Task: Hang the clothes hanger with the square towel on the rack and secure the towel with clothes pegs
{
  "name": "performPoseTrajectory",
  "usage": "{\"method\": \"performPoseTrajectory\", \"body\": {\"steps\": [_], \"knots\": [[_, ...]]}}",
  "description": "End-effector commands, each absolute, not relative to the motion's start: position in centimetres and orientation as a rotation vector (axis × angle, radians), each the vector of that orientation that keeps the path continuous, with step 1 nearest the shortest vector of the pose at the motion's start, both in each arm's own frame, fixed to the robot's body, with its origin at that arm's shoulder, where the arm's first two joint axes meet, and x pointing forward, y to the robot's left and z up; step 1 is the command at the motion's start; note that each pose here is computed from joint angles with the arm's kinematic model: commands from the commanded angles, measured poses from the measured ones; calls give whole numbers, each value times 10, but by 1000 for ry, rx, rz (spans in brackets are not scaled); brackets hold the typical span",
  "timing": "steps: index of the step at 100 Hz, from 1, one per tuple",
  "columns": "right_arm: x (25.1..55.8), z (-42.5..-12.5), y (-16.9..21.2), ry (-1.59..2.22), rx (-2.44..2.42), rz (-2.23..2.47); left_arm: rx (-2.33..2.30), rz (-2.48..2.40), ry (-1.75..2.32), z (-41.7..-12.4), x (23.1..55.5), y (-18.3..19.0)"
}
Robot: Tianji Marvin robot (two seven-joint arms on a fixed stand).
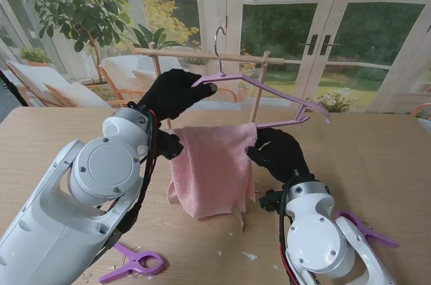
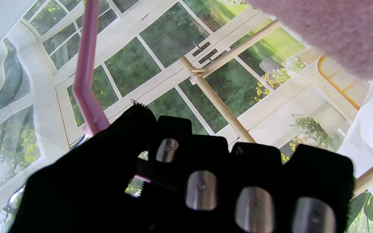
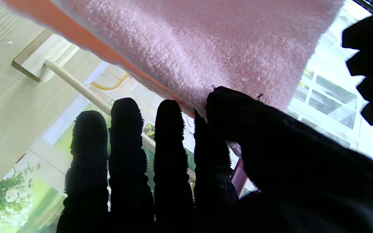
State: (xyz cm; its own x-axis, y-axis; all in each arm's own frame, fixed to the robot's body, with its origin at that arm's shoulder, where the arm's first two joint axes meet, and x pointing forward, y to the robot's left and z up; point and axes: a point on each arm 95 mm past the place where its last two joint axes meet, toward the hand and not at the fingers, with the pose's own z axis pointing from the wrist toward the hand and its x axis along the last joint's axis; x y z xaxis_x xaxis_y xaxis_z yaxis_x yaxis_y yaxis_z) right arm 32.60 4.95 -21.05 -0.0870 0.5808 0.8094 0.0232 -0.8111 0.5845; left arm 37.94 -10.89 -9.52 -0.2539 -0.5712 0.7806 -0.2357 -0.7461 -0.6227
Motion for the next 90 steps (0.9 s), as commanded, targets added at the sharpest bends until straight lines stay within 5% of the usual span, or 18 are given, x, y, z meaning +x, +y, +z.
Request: {"method": "performPoseTrajectory", "body": {"steps": [1,49,90], "knots": [[318,-200,49,661,1815,1974,-1756,-2106,987,-93,377,-110],[303,-168,21,670,1868,1969,-1763,-2106,990,-93,377,-109],[298,-158,40,749,1761,1969,-1771,-2031,971,-95,380,-110]]}}
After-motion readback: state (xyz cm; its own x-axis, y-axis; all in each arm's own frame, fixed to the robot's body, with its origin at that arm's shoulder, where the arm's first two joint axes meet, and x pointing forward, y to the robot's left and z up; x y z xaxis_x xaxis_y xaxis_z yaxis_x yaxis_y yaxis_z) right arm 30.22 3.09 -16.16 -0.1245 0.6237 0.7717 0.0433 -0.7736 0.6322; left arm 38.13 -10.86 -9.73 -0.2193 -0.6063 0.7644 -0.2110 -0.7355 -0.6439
